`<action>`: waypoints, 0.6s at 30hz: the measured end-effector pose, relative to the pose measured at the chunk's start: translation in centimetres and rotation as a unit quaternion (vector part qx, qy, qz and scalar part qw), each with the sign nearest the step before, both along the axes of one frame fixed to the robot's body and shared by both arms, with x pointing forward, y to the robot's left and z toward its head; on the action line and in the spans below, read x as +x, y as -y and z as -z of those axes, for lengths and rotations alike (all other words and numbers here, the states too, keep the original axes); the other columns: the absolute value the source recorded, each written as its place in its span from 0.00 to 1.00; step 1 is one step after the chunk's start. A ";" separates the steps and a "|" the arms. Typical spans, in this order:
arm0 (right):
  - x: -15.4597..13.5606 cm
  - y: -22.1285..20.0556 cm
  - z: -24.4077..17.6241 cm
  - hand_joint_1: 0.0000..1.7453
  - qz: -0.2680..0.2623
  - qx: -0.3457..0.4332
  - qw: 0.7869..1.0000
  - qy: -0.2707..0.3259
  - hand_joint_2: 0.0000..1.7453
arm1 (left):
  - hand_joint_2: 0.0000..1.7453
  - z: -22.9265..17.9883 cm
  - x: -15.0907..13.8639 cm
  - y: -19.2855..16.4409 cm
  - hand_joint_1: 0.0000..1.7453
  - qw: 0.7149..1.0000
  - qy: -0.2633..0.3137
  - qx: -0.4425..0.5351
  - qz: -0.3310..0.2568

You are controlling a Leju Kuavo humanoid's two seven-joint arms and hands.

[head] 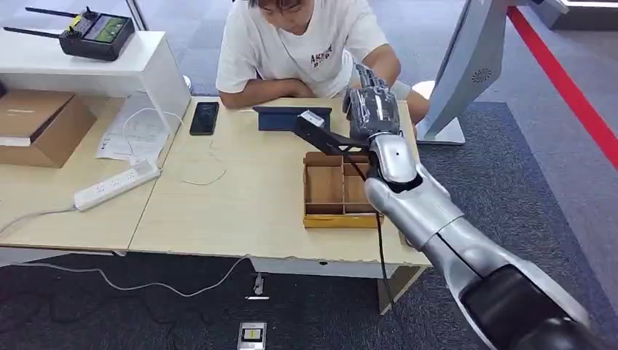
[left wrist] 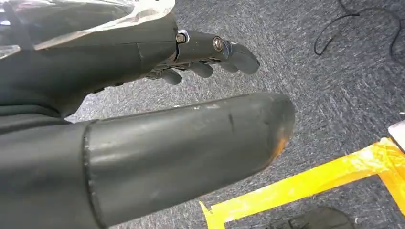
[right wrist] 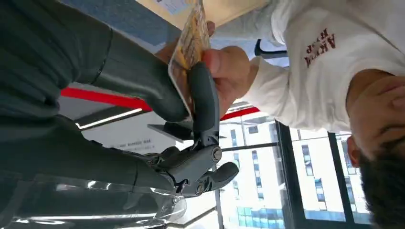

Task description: Pass the card to the sensor for recognition and then transmit it.

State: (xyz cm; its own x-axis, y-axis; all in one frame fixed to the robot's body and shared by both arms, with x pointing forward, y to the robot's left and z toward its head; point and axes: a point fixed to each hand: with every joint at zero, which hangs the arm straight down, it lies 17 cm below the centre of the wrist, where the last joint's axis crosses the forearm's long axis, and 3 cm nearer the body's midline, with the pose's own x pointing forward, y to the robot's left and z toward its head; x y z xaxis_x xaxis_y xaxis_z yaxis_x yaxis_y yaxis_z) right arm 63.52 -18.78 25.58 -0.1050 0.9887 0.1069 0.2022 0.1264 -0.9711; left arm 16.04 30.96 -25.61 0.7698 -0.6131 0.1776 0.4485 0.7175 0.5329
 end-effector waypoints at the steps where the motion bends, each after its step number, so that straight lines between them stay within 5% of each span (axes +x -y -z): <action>1: 0.0 0.1 0.2 1.00 0.002 -0.002 1.000 -0.002 1.00 | 0.00 0.0 0.0 0.0 0.00 1.000 0.000 0.000 0.000; 3: 0.1 0.0 0.3 1.00 0.002 -0.004 1.000 -0.003 1.00 | 0.00 0.0 0.0 0.0 0.00 1.000 0.000 0.000 0.000; 4: 0.2 0.1 0.3 0.29 0.003 -0.005 1.000 -0.003 1.00 | 0.00 0.0 0.0 0.0 0.00 1.000 -0.001 0.000 0.000; 5: 0.2 0.2 0.4 0.00 0.005 -0.006 1.000 -0.004 1.00 | 0.00 0.0 0.0 0.0 0.00 1.000 -0.001 0.000 0.000; 18: -0.5 -0.9 -1.8 0.00 -0.044 0.107 0.992 0.060 1.00 | 0.00 0.1 -0.6 0.0 0.00 1.000 -0.001 0.002 0.003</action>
State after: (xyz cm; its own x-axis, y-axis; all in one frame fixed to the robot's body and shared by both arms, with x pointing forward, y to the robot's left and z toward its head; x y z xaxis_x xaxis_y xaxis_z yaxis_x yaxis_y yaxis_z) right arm 62.98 -17.84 27.38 -0.2149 0.9312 0.2944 0.2930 0.3490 -0.8902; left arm 15.47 30.98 -25.73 0.7669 -0.6180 0.1732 0.4540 0.7131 0.5343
